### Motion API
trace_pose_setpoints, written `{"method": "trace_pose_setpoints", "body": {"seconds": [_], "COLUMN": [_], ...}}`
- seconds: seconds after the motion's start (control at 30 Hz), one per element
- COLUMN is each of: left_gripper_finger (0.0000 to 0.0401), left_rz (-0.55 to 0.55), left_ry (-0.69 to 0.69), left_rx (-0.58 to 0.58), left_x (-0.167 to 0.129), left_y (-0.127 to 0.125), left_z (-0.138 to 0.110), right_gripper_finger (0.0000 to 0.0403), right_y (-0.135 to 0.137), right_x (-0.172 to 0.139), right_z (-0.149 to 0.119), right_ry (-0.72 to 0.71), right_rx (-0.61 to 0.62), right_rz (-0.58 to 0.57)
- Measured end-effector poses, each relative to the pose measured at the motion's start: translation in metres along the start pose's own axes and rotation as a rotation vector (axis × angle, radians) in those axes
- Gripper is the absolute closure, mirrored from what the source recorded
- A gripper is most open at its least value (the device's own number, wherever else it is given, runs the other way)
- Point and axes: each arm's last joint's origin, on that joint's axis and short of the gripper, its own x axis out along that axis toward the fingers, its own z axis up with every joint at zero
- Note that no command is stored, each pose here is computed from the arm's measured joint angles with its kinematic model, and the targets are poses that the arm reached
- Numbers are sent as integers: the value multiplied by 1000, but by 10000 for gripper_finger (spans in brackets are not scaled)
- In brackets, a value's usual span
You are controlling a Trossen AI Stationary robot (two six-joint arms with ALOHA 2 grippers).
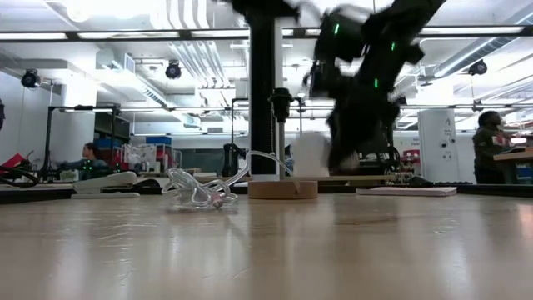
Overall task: Screw lightbulb
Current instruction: Insert the lightbulb on the desk lamp
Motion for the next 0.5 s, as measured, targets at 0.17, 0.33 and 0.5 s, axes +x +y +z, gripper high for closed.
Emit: {"method": "trace_pose_setpoints", "body": {"seconds": [0.17,0.33,0.5], "left_gripper_finger": [401,401,401], "left_rz": [90,226,347], "left_ry": [-63,-108,-204], "left_rx": [33,51,58], "left_x": [-21,-32,-44], "left_y": [2,1,5], "left_z": [4,-9,-25], "right_gripper_finger": [282,282,282], "right_y": [-18,-36,-57], "right_x": [-39,-71,-85], "right_z": [3,15,25], "right_ry": [-115,-426,-759], "right_rx": [-5,-7,-31], "right_rz": [-54,-47,-25]}}
